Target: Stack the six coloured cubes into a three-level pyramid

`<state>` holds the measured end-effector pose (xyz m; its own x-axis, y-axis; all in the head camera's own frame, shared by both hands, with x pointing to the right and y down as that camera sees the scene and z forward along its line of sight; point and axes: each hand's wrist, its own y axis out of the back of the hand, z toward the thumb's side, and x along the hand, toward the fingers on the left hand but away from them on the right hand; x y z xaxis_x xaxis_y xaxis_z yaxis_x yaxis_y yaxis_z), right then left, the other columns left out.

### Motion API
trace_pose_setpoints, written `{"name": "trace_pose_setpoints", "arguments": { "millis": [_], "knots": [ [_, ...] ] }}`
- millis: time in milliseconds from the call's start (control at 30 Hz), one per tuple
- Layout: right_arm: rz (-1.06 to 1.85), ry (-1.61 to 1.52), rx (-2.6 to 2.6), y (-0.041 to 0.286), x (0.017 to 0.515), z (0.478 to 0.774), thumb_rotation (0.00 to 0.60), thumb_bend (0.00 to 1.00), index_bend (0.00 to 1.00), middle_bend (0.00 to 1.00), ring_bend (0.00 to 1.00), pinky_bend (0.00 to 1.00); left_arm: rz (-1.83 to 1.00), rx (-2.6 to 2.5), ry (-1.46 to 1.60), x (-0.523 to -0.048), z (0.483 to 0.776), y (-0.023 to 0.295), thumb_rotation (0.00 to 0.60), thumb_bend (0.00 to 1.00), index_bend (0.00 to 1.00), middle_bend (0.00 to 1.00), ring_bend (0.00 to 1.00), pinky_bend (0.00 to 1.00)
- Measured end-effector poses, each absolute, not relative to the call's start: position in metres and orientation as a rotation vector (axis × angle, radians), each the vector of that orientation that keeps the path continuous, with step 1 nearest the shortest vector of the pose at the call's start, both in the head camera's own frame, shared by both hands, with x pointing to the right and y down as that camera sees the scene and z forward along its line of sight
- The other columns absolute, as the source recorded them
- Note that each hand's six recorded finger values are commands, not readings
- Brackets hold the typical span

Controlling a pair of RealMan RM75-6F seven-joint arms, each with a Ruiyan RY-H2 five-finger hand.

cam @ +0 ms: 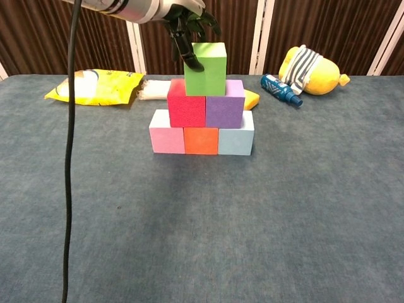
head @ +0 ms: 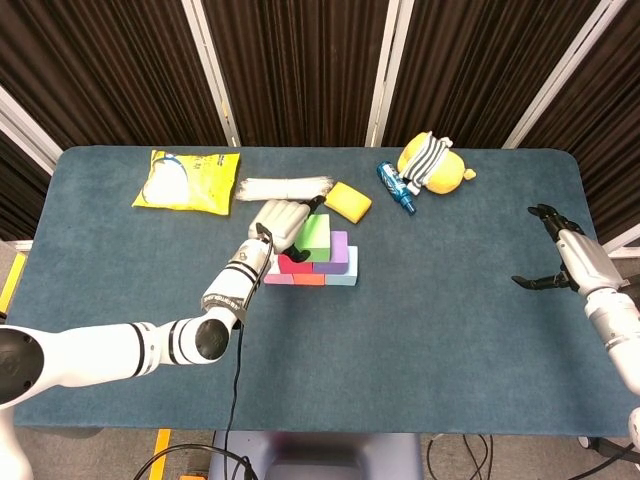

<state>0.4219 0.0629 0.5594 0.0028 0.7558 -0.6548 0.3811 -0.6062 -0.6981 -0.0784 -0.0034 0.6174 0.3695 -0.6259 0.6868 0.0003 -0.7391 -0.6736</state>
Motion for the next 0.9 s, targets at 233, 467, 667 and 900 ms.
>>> {"name": "trace_pose_setpoints", "arguments": {
  "millis": [233,467,667,900],
  "knots": [
    [1.635,-1.183,-1.965,0.063,0.424,0.559,0.600,0.27,0.02,0.07,0.00,0.09,-1.383,-2.027,0.519,-0.076,0.616,-0.001,0.600,0.30,0.03,0.13,0.16,0.36],
    [1.632,-1.186,-1.965,0.063,0.425,0.559,0.600,0.27,0.02,0.07,0.00,0.08,-1.381,-2.028,0.505,-0.076,0.614,0.001,0.600,0.30,0.00,0.01,0.03,0.29],
    [1.629,-1.190,-1.965,0.064,0.426,0.558,0.600,0.27,0.02,0.06,0.00,0.08,-1.362,-2.050,0.543,-0.081,0.604,0.000,0.600,0.30,0.00,0.00,0.00,0.21],
    [1.614,-1.198,-1.963,0.064,0.426,0.554,0.600,0.27,0.02,0.07,0.00,0.08,-1.316,-2.063,0.618,-0.096,0.585,0.000,0.600,0.30,0.00,0.00,0.00,0.17]
  ]
}}
